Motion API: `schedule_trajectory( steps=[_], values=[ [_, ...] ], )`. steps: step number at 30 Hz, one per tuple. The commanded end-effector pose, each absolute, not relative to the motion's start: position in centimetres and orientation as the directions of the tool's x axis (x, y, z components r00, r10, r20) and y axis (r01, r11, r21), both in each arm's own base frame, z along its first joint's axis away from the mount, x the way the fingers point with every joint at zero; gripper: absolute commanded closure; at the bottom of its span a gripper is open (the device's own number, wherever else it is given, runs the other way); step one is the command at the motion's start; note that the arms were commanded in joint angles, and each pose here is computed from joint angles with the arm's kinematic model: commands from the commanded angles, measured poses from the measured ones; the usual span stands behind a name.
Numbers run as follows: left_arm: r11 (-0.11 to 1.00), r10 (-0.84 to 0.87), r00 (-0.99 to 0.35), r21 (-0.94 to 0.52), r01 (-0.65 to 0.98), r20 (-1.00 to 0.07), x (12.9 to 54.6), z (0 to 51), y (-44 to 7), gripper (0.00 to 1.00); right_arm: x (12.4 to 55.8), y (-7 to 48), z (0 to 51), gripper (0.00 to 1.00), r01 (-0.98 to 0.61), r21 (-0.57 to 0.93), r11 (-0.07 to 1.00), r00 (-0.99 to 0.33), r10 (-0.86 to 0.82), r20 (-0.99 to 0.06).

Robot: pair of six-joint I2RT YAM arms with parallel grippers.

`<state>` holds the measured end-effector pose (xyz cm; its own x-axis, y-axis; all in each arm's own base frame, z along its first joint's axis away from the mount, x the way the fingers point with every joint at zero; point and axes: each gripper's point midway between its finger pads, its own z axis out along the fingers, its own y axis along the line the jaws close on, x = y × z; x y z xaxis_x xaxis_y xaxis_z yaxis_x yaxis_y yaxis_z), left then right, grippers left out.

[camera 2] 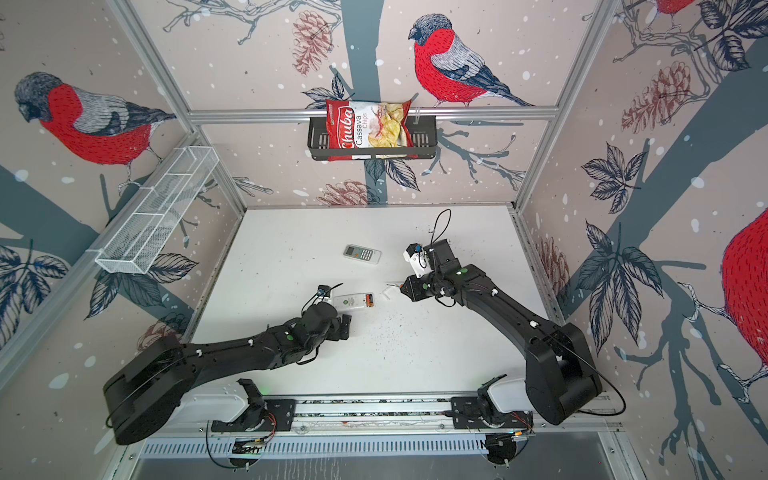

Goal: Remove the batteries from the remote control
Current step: 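Lower the screwdriver tip toward the battery compartment while the left gripper holds the remote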

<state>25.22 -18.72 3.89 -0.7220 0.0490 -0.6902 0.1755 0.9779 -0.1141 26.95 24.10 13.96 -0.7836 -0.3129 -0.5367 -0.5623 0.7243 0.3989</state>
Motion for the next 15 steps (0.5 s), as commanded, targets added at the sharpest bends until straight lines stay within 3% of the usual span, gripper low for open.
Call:
schedule_trajectory(
  steps=[1, 15],
  values=[
    [0.993, 0.053, -0.727, -0.04, 0.109, -0.685, 25.8, 3.2, -17.6, 0.04, 26.3, 24.4, 13.5, 1.0, -0.589, 0.379, 0.714, -0.77, -0.354, -0.531],
    [0.997, 0.021, -0.728, 0.069, -0.036, -0.685, 28.0, 0.8, -16.7, 0.04, 24.7, 26.1, 12.7, 1.0, -0.641, 0.38, 0.667, -0.744, -0.419, -0.52]
  ],
)
